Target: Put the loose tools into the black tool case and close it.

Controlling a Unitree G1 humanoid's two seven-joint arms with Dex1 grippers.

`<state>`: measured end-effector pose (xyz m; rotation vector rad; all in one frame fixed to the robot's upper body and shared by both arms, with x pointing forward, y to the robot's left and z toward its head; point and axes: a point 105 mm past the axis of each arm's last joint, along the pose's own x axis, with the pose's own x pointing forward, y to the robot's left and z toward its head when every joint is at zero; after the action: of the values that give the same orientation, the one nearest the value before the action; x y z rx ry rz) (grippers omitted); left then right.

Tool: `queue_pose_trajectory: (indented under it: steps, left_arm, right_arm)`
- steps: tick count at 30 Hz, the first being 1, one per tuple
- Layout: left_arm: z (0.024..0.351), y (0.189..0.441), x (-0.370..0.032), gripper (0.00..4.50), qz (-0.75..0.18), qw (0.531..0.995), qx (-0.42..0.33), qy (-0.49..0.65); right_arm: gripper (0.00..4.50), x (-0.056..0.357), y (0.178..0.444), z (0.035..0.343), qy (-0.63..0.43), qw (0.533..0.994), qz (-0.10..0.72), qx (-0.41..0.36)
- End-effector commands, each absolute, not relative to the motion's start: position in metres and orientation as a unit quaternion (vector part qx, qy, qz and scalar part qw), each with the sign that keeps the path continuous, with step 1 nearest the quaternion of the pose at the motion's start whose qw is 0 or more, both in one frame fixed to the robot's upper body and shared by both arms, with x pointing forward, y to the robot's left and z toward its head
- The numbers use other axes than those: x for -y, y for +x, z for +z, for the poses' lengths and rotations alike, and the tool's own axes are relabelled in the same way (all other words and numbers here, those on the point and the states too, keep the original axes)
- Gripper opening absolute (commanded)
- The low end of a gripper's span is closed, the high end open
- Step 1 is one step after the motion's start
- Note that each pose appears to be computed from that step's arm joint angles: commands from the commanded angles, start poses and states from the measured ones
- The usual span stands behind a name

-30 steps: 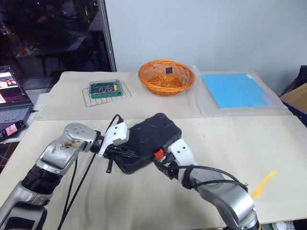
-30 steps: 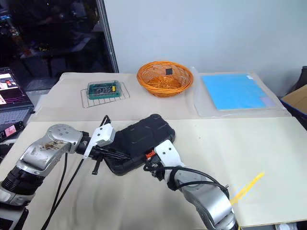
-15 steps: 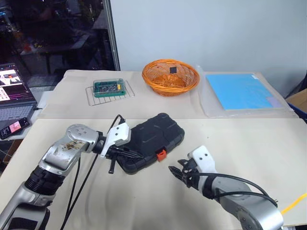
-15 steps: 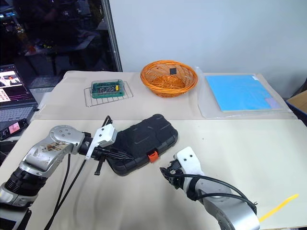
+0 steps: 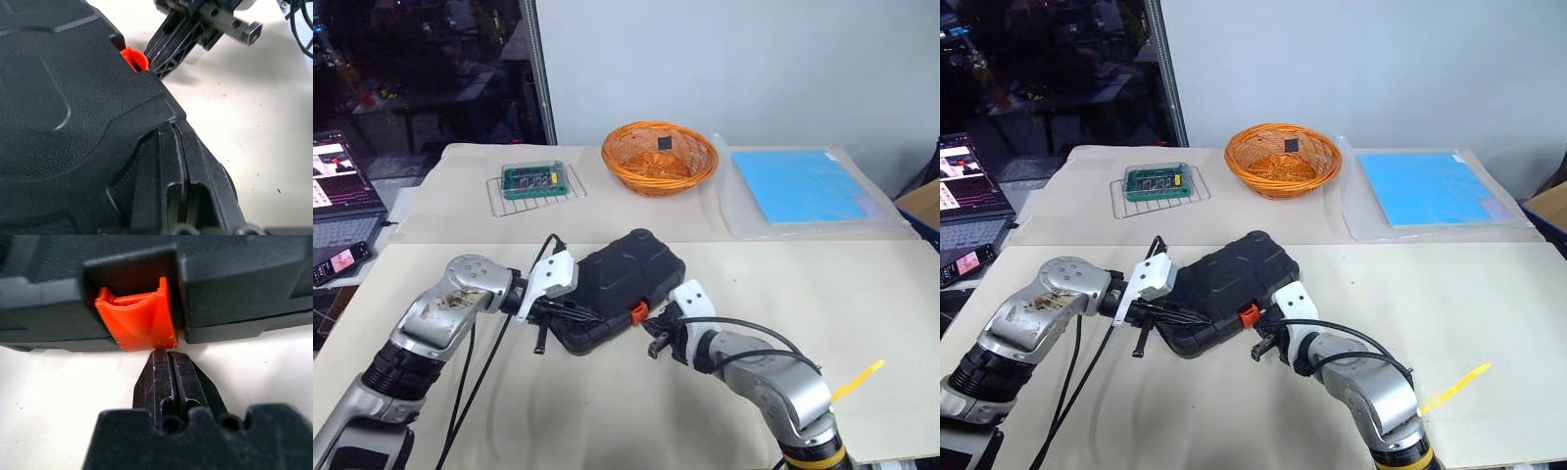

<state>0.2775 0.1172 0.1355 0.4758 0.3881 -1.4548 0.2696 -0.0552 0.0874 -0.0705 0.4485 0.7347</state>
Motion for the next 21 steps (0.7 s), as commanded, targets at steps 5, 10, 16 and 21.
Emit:
queue_pose_trajectory:
  steps: [5,10,16,21]
  left_arm:
    - [0.104,0.275,-0.126,0.0,-0.636,0.703,-0.236,0.212]
    - [0.104,0.276,-0.126,0.0,-0.633,0.706,-0.236,0.213]
    - [0.103,0.275,-0.127,0.0,-0.631,0.708,-0.238,0.212]
    - [0.102,0.275,-0.128,0.0,-0.628,0.71,-0.239,0.211]
  right_arm:
    - [0.01,0.057,0.238,0.126,0.006,0.894,0.429,-0.127]
    - [0.01,0.066,0.237,0.129,0.009,0.894,0.43,-0.124]
    - [0.01,0.064,0.268,0.134,0.027,0.919,0.384,-0.089]
    - [0.01,0.063,0.274,0.116,0.018,0.92,0.377,-0.109]
